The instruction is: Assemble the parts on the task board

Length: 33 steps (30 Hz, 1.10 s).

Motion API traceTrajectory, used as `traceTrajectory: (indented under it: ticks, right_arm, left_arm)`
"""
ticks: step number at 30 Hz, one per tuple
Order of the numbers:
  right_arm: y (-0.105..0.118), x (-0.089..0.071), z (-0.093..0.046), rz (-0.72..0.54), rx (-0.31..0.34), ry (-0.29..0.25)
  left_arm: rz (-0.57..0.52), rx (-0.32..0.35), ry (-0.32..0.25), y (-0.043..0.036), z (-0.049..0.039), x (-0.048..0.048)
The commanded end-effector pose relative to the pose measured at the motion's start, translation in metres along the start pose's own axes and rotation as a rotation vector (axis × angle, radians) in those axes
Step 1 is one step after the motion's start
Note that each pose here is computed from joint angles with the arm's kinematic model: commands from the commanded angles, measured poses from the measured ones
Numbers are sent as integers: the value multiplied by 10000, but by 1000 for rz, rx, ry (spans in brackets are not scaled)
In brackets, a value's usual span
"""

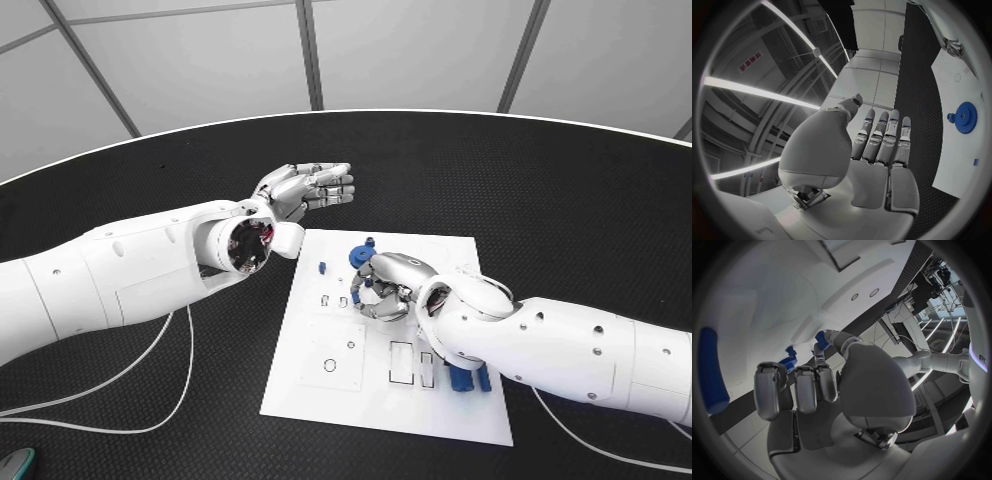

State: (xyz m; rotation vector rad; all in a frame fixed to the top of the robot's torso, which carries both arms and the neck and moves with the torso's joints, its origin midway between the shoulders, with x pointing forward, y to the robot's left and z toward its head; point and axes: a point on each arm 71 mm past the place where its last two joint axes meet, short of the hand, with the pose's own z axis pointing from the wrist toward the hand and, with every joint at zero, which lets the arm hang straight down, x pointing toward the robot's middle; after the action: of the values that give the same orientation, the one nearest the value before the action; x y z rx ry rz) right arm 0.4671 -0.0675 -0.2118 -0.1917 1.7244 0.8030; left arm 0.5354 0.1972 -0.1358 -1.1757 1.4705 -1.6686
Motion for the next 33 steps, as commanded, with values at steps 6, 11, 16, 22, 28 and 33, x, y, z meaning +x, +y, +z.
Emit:
traceTrajectory:
  ticks: [6,11,16,22,28,33]
  right_arm:
    - [15,33,23,0,-1,8]
    - [-1,37,31,0,3,6]
    - [-5,39,36,-1,4,5]
    - [-1,43,45,-1,5,5]
    - [-2,45,61,-1,11,3]
    - [2,52,74,-3,11,8]
  left_arm:
    - [0,-1,1,0,-5,0]
    - [-1,-2,2,0,-8,3]
    - [0,-3,0,-1,-13,-3]
    - [0,-3,-1,-2,-16,-6]
    - [0,-4,-1,-2,-18,-5]
    - [0,-4,-1,-2,-18,-6]
